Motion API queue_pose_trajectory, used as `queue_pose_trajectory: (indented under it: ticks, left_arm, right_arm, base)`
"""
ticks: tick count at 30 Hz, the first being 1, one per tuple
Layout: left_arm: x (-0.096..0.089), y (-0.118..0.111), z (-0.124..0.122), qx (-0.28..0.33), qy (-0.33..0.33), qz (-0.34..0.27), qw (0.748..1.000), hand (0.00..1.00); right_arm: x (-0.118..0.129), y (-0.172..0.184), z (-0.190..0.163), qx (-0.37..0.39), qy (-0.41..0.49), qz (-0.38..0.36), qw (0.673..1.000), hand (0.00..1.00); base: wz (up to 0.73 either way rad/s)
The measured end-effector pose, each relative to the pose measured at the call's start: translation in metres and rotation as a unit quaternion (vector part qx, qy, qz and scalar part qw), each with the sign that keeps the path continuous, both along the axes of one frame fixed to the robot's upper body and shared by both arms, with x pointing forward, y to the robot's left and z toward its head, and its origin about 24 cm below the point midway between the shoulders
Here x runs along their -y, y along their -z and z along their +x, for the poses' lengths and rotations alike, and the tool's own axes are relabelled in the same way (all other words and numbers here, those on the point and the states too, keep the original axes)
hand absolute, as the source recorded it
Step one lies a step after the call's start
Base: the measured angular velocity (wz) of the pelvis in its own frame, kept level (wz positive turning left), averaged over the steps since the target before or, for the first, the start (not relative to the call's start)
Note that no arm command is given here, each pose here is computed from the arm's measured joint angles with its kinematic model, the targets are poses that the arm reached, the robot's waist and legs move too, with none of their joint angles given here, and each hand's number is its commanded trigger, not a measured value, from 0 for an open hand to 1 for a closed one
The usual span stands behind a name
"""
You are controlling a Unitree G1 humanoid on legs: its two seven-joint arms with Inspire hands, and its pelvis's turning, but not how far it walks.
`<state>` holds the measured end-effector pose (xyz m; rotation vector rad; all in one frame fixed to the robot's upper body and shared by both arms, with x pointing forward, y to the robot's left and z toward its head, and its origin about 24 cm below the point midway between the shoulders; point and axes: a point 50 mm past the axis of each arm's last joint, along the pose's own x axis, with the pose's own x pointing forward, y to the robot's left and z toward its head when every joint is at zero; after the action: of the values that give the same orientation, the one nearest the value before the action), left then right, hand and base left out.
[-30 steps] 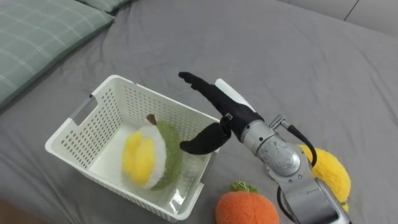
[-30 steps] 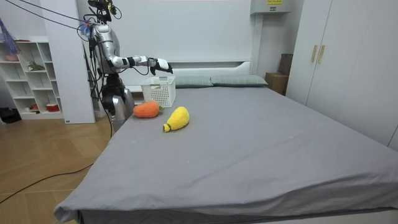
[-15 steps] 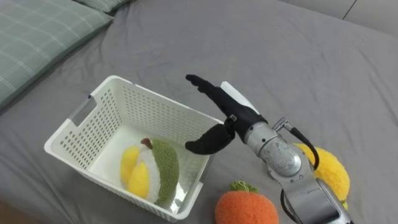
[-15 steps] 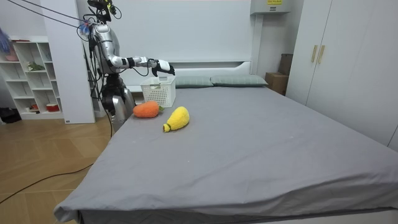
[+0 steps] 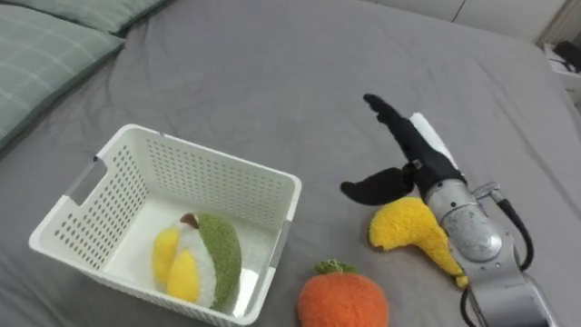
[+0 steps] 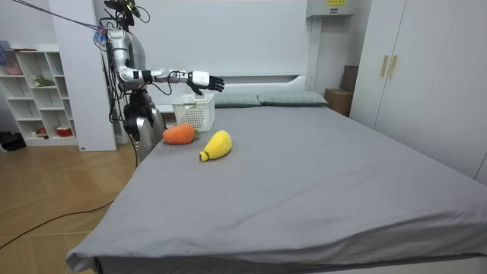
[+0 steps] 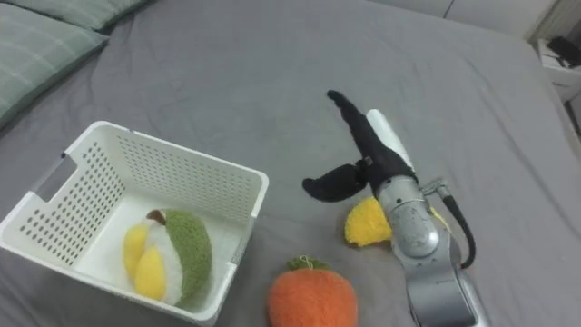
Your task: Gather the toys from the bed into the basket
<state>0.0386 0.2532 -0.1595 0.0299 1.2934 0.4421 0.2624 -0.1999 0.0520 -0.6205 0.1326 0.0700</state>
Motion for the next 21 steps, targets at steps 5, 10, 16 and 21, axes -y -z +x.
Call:
queue_pose_trajectory:
  ticks: [5, 10, 16, 21]
  left_arm:
    - [-0.001, 0.0, -0.004, 0.002, -0.011, 0.002, 1.0, 0.0]
    - [-0.004, -0.001, -0.007, -0.001, -0.012, 0.009, 1.0, 0.0]
    - [-0.009, -0.002, -0.008, -0.002, -0.011, 0.016, 1.0, 0.0]
    - [-0.015, -0.004, -0.009, -0.005, -0.01, 0.025, 1.0, 0.0]
  right_arm:
    - [0.022, 0.021, -0.005, -0.04, 0.036, -0.019, 0.998, 0.0]
    - [0.045, 0.031, -0.009, -0.069, 0.076, -0.033, 0.994, 0.0]
    - [0.063, 0.042, -0.015, -0.099, 0.101, -0.046, 0.989, 0.0]
    - [0.069, 0.058, -0.02, -0.129, 0.123, -0.04, 0.983, 0.0]
  base:
    - [-0.13]
    - [-0.16]
    - [-0.02]
    - [0.0]
